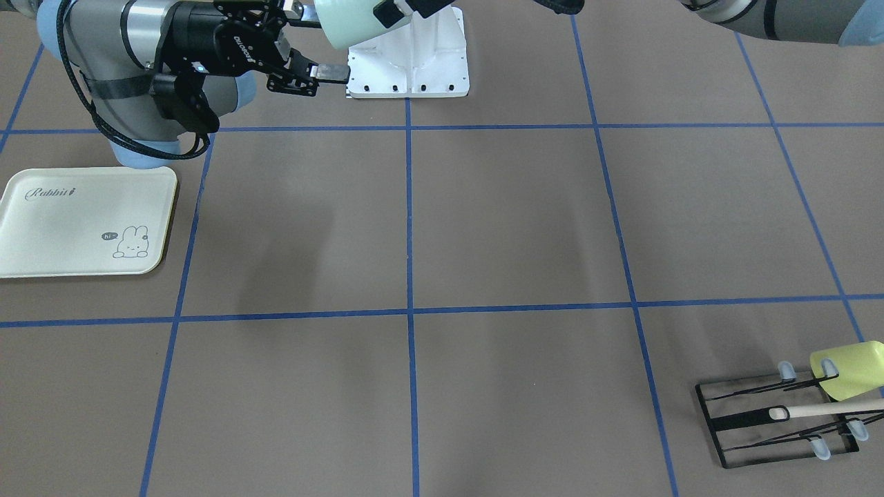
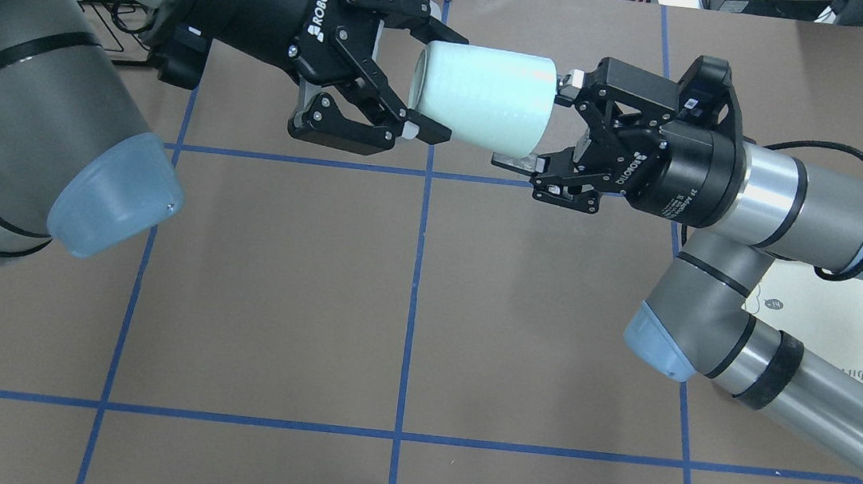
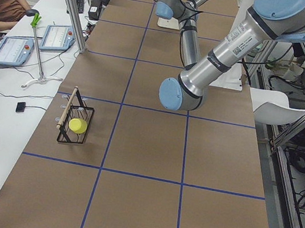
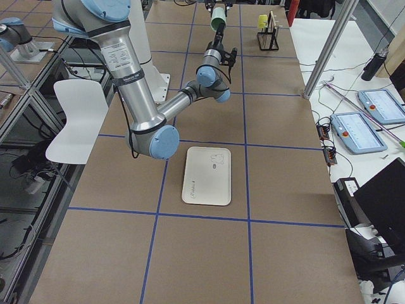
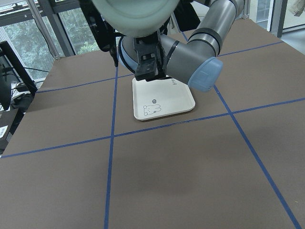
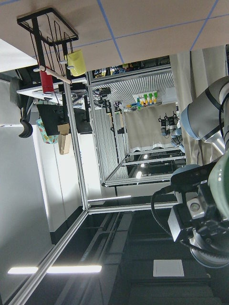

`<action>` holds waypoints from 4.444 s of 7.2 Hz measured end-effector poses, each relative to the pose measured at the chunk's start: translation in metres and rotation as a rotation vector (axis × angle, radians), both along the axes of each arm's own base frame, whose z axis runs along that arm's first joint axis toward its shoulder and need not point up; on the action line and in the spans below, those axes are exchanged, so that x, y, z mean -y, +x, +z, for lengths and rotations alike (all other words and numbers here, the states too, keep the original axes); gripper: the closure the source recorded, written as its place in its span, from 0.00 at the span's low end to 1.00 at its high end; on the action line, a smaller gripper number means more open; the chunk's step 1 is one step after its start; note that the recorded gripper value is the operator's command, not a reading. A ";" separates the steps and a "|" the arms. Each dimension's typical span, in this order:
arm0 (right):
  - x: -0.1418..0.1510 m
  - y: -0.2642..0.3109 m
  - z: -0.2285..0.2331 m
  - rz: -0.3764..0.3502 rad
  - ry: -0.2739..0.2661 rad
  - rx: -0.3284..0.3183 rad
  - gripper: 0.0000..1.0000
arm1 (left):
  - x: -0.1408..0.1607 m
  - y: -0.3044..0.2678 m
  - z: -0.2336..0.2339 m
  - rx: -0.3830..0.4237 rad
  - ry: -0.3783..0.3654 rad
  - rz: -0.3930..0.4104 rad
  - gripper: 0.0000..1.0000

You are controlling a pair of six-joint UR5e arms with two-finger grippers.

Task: Left arm grabs green cup and hands to right arm on tray

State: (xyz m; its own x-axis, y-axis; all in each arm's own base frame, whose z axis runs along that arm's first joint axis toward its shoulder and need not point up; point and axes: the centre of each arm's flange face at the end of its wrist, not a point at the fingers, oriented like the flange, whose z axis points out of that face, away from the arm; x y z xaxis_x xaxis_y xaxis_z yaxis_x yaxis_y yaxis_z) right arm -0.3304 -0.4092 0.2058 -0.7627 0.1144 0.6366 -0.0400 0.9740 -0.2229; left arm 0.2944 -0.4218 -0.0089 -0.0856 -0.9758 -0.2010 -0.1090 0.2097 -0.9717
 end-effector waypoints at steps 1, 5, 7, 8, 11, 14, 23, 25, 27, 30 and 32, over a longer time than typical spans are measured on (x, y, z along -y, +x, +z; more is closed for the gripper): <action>-0.001 -0.001 0.000 -0.003 0.000 0.000 0.26 | 0.000 0.001 0.000 0.001 -0.001 0.000 0.82; -0.004 -0.002 -0.002 -0.008 0.003 0.005 0.34 | 0.002 0.004 0.001 0.005 -0.006 0.001 0.82; -0.004 -0.002 -0.002 -0.009 0.007 0.009 0.43 | 0.002 0.005 0.001 0.005 -0.006 0.002 0.82; -0.005 -0.002 -0.002 -0.009 0.008 0.011 0.43 | 0.002 0.005 0.001 0.005 -0.006 0.003 0.82; -0.005 -0.001 -0.004 -0.008 0.011 0.014 0.45 | 0.002 0.006 0.001 0.005 -0.007 0.002 0.82; -0.005 0.000 -0.007 -0.005 0.014 0.022 0.54 | 0.003 0.007 0.001 0.007 -0.008 0.002 0.82; -0.006 0.001 -0.007 -0.008 0.011 0.024 1.00 | 0.004 0.008 0.002 0.008 0.021 0.000 0.00; -0.006 0.002 -0.003 -0.009 0.008 0.022 1.00 | 0.003 0.007 0.002 0.008 0.044 -0.003 0.00; -0.004 0.002 0.003 -0.005 -0.001 0.010 1.00 | 0.004 0.006 0.003 0.009 0.068 -0.008 0.00; 0.035 0.028 0.041 0.097 -0.046 -0.076 1.00 | 0.007 0.005 0.005 0.016 0.111 -0.020 0.00; 0.074 0.040 0.078 0.206 -0.007 -0.256 1.00 | 0.011 0.007 0.007 0.033 0.195 -0.031 0.00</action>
State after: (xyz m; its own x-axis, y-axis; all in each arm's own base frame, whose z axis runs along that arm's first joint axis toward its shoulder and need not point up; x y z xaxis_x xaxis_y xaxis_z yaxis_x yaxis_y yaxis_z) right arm -0.2904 -0.4835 0.2837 -0.5855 -0.0202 0.8104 -0.2913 0.9382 -0.1871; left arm 0.3016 -0.4326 -0.0017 -0.1054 -0.9153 -0.3888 -0.0678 0.3967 -0.9155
